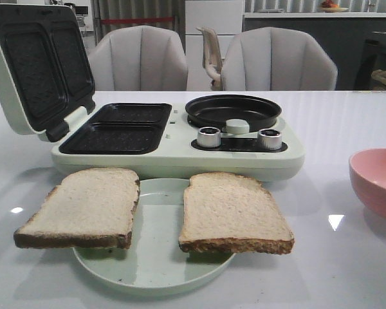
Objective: Make breakfast with bread and shrimp
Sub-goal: 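Reach the left gripper down and grasp the bread slice nearest it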
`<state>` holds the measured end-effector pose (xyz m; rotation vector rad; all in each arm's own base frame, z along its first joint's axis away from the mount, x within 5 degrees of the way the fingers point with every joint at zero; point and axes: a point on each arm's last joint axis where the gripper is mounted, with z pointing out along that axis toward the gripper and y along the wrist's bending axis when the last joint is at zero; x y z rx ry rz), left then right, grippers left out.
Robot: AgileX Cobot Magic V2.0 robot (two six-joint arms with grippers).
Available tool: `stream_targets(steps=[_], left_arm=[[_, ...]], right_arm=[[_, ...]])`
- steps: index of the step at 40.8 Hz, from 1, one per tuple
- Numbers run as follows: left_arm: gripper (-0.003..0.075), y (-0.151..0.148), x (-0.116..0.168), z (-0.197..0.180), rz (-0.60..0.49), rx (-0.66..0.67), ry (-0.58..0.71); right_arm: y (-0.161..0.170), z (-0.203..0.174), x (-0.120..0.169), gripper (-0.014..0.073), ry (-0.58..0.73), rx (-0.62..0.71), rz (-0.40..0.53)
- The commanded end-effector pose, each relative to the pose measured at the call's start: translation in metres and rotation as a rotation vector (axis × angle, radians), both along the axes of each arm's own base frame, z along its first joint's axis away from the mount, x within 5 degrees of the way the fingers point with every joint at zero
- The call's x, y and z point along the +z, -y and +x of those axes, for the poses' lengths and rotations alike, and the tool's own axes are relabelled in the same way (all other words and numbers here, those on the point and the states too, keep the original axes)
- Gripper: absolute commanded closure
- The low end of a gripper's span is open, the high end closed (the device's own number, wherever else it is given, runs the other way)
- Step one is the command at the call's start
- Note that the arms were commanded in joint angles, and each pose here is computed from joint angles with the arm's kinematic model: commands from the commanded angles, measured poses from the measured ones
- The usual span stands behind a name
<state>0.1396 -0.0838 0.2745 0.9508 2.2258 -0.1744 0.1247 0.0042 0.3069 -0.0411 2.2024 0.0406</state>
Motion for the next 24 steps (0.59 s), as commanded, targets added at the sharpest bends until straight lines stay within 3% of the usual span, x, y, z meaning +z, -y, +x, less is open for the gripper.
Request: stream_targets(steps=[1,7,14,24], left_arm=[[0.0193,0.016,-0.007,0.005,0.046,-0.114,0.075],[0.0193,0.030,-0.031,0.007,0.191,-0.229,0.045],[0.0193,0.045,-0.050,0.013,0.326,-0.260,0.034],[0.0193,0.069,-0.068,0.024,0.510,-0.248,0.203]], right_arm=[[0.000,0.005,0.015,0.0059,0.089,-0.005,-0.001],[0.000,0.005,0.015,0.0059,0.089,-0.005,-0.001],[0.000,0.005,0.015,0.0059,0.089,-0.005,-0.001],[0.000,0.005,0.015,0.0059,0.089,-0.005,-0.001]])
